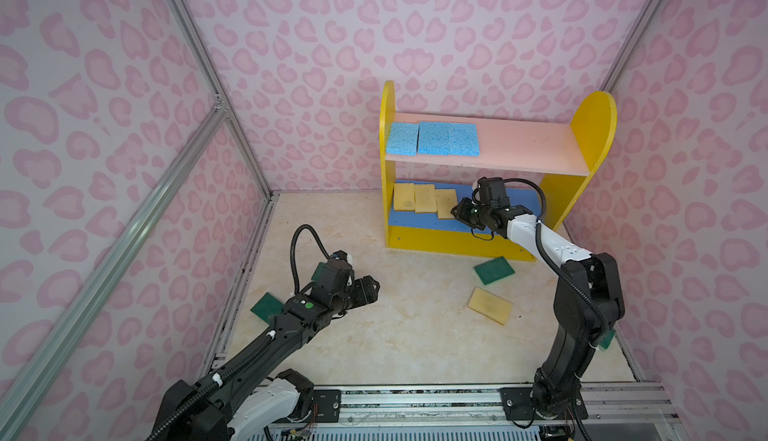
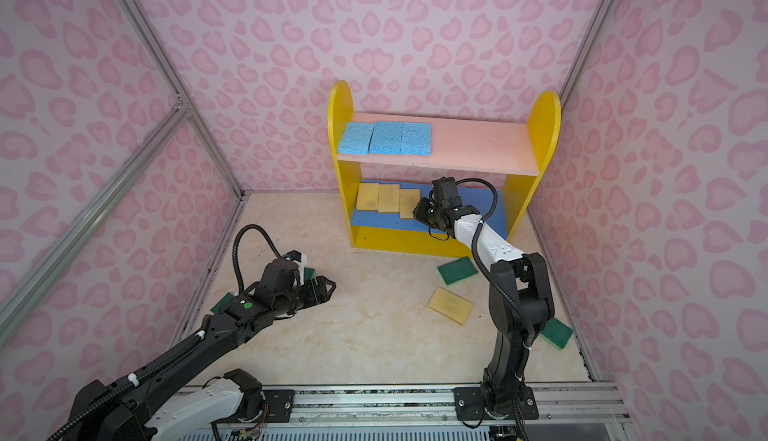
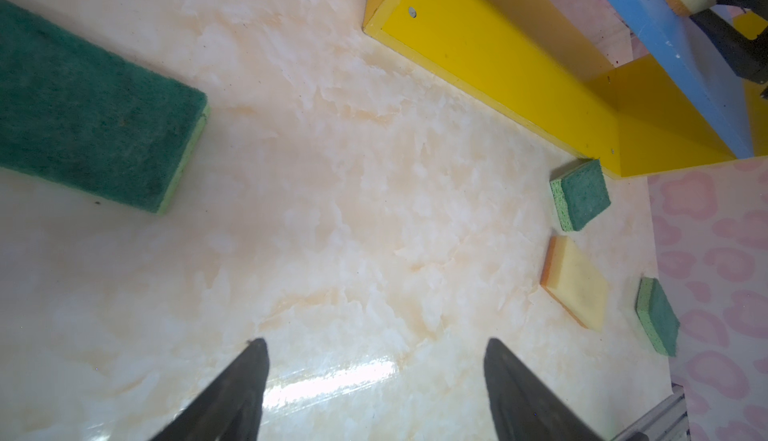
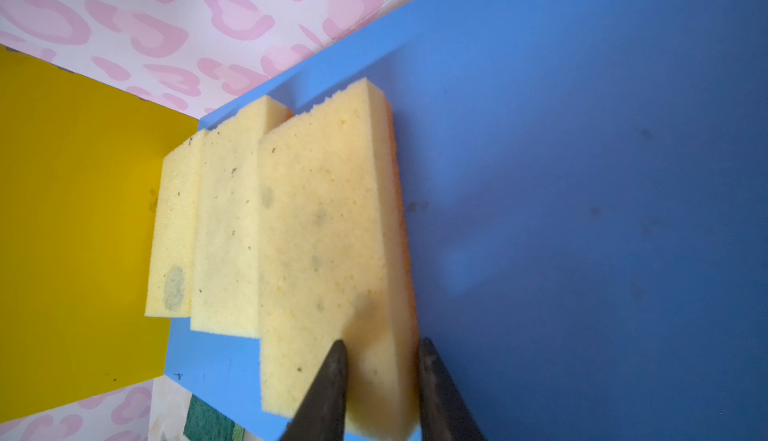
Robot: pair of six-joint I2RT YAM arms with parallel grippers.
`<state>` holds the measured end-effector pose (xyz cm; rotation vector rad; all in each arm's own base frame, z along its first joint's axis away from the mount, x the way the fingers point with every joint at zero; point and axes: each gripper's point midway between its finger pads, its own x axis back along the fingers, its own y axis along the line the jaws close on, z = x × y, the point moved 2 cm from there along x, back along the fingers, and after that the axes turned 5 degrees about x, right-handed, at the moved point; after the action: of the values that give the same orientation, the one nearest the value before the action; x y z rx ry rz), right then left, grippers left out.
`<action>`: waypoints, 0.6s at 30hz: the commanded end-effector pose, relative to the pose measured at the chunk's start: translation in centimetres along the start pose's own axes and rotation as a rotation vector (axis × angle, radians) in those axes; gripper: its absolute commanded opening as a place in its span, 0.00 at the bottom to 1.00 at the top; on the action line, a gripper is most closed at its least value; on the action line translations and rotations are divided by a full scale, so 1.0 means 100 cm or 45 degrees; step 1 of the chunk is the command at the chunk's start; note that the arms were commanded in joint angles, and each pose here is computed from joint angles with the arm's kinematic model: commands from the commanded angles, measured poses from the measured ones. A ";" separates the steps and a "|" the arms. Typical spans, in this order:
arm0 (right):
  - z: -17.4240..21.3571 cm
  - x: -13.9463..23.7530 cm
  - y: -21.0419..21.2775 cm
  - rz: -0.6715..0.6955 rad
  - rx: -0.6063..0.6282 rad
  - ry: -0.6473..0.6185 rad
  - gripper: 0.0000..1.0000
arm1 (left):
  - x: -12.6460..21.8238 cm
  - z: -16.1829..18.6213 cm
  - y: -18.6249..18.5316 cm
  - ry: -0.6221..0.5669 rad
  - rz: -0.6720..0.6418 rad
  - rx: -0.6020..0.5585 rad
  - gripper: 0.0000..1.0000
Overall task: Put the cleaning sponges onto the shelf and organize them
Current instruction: 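Push the third yellow sponge against the other two with the right gripper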
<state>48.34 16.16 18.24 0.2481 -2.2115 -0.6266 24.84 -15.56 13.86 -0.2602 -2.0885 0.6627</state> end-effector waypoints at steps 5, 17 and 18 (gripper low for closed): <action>0.013 0.003 -0.033 0.110 -0.058 0.064 0.27 | 0.001 -0.004 -0.002 -0.021 0.007 -0.004 0.82; 0.008 -0.005 -0.025 0.089 -0.050 0.070 0.26 | 0.000 -0.002 -0.001 -0.014 0.004 0.002 0.82; 0.010 -0.007 -0.025 0.091 -0.045 0.078 0.26 | 0.000 -0.002 -0.001 -0.015 0.003 0.002 0.82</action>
<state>48.98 14.64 18.16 0.2155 -2.2178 -0.6503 24.83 -15.56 13.82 -0.2593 -2.0876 0.6625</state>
